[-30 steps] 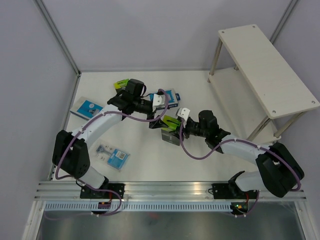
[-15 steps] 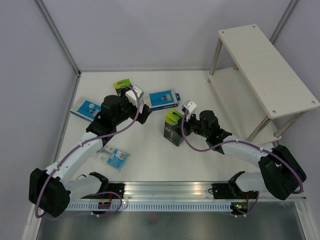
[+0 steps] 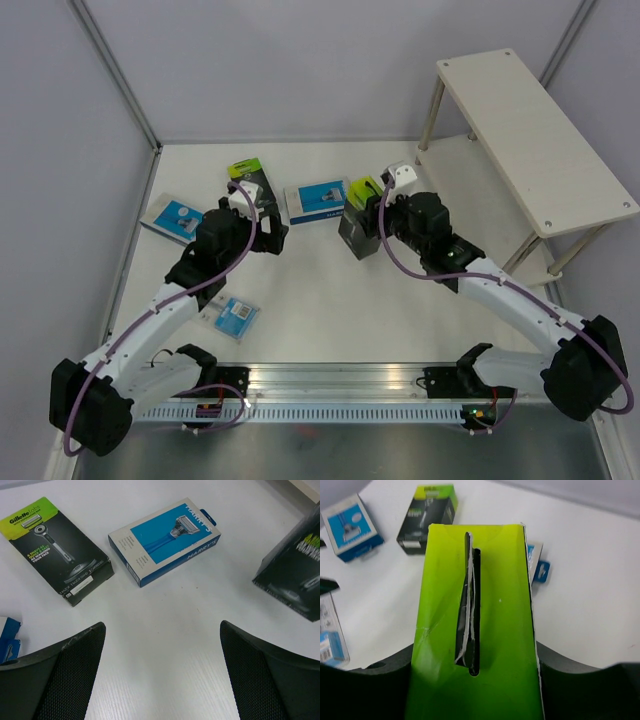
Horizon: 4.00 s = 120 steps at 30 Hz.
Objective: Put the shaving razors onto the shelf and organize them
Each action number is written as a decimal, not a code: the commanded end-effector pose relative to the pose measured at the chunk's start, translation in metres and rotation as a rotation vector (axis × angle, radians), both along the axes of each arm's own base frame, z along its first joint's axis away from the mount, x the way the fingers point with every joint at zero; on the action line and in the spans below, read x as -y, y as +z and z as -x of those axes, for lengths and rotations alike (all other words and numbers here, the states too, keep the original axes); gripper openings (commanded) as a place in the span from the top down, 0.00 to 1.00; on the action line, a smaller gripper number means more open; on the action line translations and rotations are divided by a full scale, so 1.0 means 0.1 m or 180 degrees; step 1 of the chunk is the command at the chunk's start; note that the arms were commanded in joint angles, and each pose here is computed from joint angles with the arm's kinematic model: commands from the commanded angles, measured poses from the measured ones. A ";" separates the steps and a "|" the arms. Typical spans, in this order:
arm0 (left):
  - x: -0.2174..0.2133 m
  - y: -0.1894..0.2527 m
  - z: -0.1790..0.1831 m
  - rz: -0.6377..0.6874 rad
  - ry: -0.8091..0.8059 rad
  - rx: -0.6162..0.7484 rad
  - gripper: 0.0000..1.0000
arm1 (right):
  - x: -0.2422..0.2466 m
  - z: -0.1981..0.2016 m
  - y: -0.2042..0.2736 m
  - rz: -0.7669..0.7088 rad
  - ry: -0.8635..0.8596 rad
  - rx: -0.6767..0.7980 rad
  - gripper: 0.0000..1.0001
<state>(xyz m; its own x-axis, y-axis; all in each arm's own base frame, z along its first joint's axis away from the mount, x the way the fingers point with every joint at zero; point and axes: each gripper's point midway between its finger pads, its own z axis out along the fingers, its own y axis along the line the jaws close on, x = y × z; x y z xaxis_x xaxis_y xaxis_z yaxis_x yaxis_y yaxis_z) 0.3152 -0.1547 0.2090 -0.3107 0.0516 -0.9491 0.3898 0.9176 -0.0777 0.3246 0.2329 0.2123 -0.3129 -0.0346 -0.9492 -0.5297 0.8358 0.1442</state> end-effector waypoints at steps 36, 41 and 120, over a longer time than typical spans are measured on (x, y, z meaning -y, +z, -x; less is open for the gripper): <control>0.14 0.16 0.21 0.0239 -0.0282 -0.0149 0.00 | 2.12 -0.64 3.62 0.0678 -0.1943 0.1577 0.64; 0.18 0.17 0.25 0.0232 -0.0390 -0.0158 0.00 | 2.59 -0.47 3.55 0.0585 -0.2377 0.1385 0.61; 0.40 0.16 0.00 0.0172 -0.0494 -0.0488 0.00 | 3.09 -2.21 2.63 0.0111 -0.1289 0.1094 0.39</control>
